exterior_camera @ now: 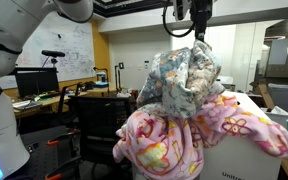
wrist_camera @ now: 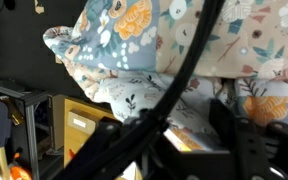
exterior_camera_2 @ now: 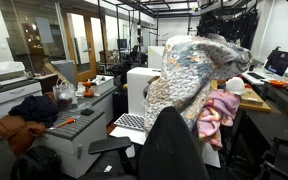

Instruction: Pile the blue blanket on top of the pink blanket

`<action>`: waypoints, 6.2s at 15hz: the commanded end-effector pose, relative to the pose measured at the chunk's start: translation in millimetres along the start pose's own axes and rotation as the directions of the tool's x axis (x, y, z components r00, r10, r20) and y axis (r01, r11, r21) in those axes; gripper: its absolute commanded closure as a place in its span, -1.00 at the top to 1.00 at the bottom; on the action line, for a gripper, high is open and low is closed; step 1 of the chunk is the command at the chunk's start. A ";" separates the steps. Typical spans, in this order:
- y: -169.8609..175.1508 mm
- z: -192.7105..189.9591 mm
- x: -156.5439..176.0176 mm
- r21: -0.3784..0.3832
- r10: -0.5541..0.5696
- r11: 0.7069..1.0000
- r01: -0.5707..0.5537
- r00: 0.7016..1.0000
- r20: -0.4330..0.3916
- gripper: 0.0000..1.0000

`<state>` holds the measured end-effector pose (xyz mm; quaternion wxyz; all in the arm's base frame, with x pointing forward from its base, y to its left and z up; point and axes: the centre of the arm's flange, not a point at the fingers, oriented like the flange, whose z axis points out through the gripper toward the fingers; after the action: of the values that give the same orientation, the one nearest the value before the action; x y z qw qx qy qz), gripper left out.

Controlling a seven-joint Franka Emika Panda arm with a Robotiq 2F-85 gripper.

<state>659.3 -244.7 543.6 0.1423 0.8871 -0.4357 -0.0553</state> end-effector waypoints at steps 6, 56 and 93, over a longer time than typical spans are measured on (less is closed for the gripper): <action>6.7 -48.0 -9.2 0.076 -0.013 0.997 0.030 0.977 -0.212 1.00; 11.1 246.0 -309.7 0.016 -0.813 0.567 0.824 0.563 -0.147 1.00; -131.5 248.6 -233.9 -0.170 -0.566 0.815 0.554 0.698 -0.439 1.00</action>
<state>534.7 -29.3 276.5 0.2275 0.9658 -0.0830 0.0922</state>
